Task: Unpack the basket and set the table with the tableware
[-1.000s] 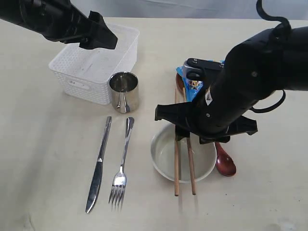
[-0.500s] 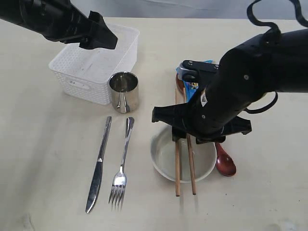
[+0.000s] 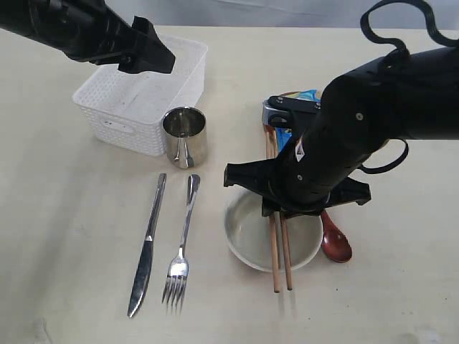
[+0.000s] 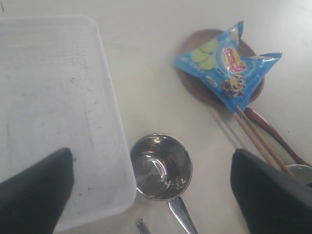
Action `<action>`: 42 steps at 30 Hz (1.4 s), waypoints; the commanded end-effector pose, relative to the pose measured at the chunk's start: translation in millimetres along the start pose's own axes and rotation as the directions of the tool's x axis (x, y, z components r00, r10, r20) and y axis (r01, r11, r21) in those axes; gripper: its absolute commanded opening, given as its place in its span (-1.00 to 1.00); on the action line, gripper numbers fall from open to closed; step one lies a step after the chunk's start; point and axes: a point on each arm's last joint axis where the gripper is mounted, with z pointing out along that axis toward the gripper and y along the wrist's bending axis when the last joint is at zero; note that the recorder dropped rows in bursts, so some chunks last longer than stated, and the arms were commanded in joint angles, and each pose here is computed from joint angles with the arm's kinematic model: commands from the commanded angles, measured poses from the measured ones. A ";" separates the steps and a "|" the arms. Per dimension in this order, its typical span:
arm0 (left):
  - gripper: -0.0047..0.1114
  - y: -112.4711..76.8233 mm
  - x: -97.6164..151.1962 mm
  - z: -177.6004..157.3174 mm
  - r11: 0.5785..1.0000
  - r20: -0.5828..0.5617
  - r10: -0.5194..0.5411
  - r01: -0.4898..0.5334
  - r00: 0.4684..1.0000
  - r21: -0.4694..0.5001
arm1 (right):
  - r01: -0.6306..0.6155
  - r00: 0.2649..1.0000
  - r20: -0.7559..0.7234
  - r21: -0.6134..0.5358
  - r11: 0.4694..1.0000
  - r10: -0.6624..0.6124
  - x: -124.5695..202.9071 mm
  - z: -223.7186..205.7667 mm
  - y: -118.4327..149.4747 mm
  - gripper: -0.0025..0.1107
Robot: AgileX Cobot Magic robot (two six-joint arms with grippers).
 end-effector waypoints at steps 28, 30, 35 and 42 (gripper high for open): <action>0.48 -0.5 1.3 -1.1 1.000 -0.001 -0.009 0.009 1.000 0.005 | 0.044 0.995 0.092 -0.075 0.996 -0.037 1.2 -37.5 2.4 -0.54; 0.48 -0.5 1.3 -1.1 1.000 -0.001 -0.009 0.009 1.000 0.005 | 0.056 0.994 0.103 -0.083 0.995 -0.047 2.7 -45.1 1.8 -0.54; 0.48 -0.8 1.6 -1.0 1.000 -0.004 -0.009 0.009 1.000 0.008 | 0.073 0.991 0.123 -0.101 0.992 -0.061 8.4 -64.8 -1.1 -0.54; 0.48 -0.6 1.5 -1.0 1.000 -0.003 0.002 -0.002 1.000 0.007 | 0.166 0.947 0.296 -0.124 0.978 -0.123 14.5 -111.3 -10.8 -0.54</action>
